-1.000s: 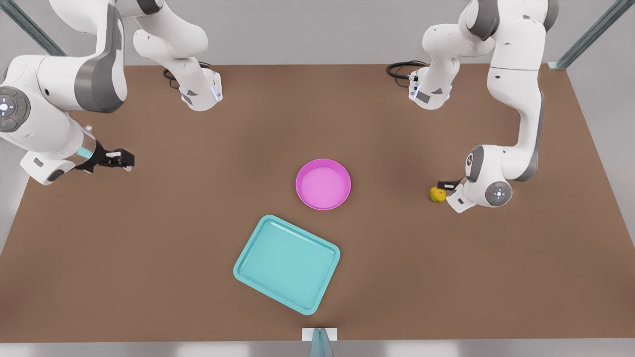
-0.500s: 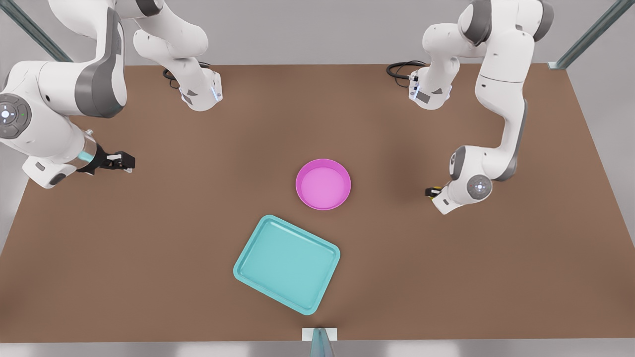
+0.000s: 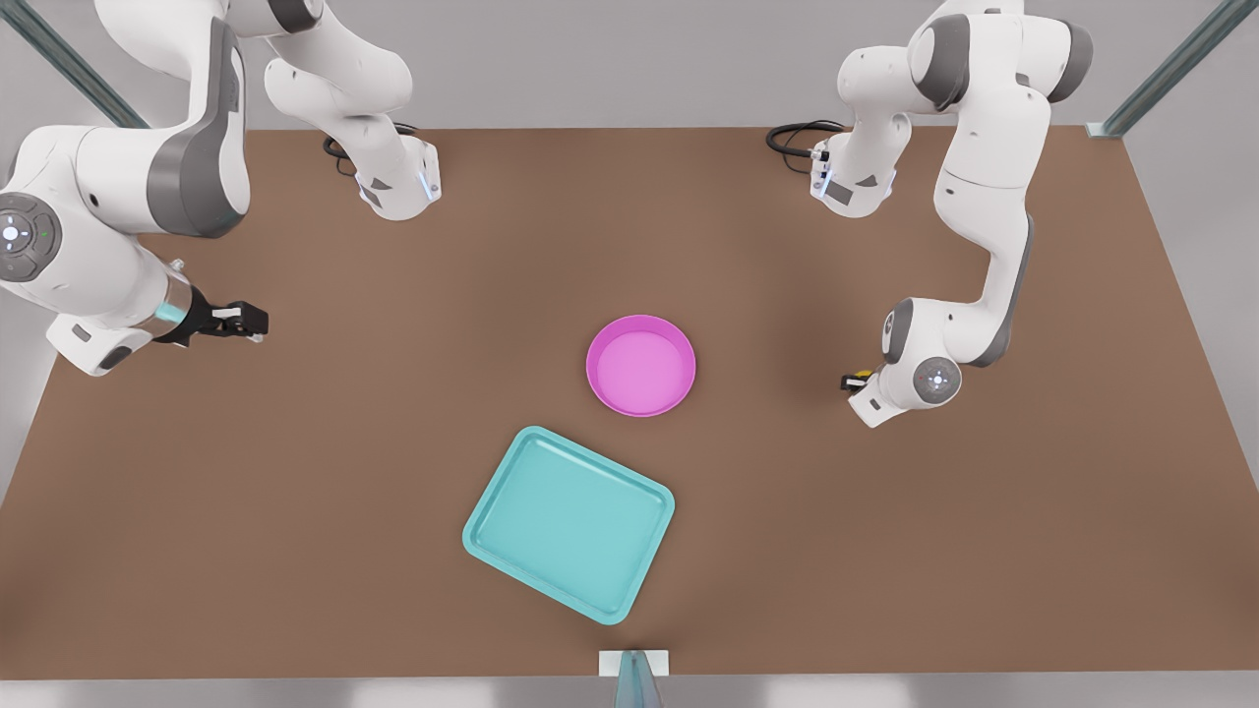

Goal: Place the orange on the plate with the left arm and the plate on the tray with the right arm

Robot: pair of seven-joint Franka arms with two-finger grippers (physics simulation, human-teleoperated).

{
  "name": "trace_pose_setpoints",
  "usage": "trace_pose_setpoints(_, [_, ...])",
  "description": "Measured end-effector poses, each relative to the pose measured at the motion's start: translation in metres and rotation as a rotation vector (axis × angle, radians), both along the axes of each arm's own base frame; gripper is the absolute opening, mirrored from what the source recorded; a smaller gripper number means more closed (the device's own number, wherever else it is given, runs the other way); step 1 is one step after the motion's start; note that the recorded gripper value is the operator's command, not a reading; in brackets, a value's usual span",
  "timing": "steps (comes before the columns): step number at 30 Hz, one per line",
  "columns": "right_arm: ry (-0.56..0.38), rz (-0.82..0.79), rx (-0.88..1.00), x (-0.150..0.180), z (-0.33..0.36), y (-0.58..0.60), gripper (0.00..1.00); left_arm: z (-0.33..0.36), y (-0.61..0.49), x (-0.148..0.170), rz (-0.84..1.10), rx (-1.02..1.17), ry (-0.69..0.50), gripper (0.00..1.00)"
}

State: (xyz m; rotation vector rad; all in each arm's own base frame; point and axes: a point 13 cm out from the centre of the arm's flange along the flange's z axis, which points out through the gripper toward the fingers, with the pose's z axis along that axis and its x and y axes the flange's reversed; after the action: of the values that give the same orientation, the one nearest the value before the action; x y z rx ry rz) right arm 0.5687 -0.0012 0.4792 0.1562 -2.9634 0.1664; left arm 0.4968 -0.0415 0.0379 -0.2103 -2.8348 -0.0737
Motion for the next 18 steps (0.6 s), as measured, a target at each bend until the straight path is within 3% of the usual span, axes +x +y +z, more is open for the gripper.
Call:
trace_pose_setpoints(4, [0.000,-0.003,0.000,0.000,0.000,-0.002,1.00,0.034,-0.023,0.020,-0.025,0.001,-0.046,0.65])
trace_pose_setpoints(7, [0.000,-0.002,0.000,0.000,0.000,-0.002,1.00,0.069,-0.126,0.019,-0.174,0.010,-0.055,0.65])
trace_pose_setpoints(10, [0.000,-0.002,0.001,0.000,0.000,-0.002,1.00,0.092,-0.308,-0.030,-0.360,-0.018,-0.038,0.65])
trace_pose_setpoints(12, [0.001,-0.003,0.000,0.000,0.000,-0.002,1.00,0.093,-0.382,-0.067,-0.386,-0.035,-0.002,0.66])
trace_pose_setpoints(15, [0.016,-0.006,-0.001,0.002,-0.008,-0.004,1.00,0.080,-0.415,-0.093,-0.337,-0.019,0.059,0.66])
trace_pose_setpoints(18, [0.092,0.054,0.056,0.009,-0.054,0.047,1.00,0.070,-0.416,-0.100,-0.266,0.008,0.091,0.69])
